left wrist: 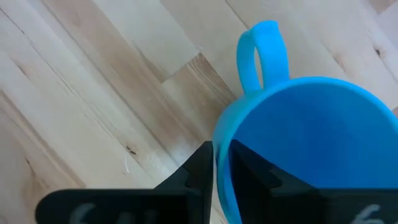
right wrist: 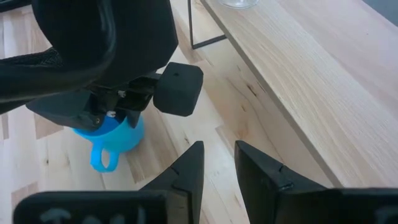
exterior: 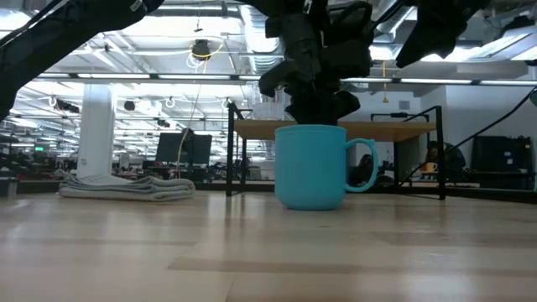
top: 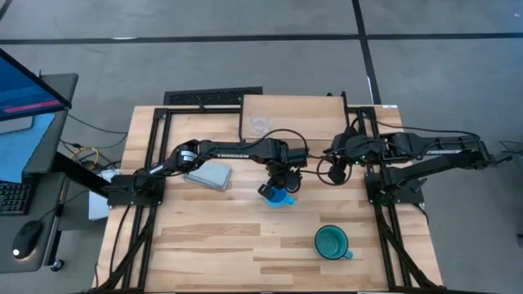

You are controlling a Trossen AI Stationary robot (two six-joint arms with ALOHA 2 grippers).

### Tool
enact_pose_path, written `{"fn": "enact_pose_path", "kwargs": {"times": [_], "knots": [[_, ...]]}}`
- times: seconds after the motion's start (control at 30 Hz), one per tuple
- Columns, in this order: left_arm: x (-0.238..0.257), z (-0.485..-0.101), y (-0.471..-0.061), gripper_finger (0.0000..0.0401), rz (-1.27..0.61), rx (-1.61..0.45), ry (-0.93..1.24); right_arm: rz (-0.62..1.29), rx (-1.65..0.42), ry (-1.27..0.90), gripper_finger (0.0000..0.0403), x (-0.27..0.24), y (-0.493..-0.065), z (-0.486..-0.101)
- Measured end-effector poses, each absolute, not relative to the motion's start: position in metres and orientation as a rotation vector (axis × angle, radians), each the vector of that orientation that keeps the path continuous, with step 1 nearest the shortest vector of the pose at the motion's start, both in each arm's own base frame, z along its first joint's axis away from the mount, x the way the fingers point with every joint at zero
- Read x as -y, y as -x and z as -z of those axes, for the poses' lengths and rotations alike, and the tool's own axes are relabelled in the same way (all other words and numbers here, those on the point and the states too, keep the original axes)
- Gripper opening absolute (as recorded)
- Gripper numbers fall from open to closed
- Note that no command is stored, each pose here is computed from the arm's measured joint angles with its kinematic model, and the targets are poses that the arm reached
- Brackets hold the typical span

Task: Stack small to large cups/mugs on shelf
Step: Put the blue mug on the shelf

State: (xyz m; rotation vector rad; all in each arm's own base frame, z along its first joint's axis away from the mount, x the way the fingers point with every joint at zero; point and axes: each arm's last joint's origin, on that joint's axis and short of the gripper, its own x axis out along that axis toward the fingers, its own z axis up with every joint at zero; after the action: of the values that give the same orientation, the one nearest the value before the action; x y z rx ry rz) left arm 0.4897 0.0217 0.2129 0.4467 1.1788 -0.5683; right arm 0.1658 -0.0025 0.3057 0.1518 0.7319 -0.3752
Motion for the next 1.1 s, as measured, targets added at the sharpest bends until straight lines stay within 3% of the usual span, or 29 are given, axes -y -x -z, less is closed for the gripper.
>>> {"fn": "enact_pose_path", "kwargs": {"times": [0.33,0.57,1.1], "knots": [[-0.0205,-0.2131,-0.4892,0.0045,0.593,-1.173,-0.450,0.377,-0.732,-0.152,0.0113,0.0027,-0.1658,-0.3057],[-0.0163,-0.2131,-0.4833,0.0052,0.790,-1.127,-0.440,0.379,-0.742,-0.149,0.0113,0.0027,-0.1651,-0.3050],[-0.0160,-0.2183,-0.4819,0.0085,0.849,-1.077,-0.488,0.386,-0.782,-0.139,0.0113,0.0029,-0.1621,-0.3024]]}}
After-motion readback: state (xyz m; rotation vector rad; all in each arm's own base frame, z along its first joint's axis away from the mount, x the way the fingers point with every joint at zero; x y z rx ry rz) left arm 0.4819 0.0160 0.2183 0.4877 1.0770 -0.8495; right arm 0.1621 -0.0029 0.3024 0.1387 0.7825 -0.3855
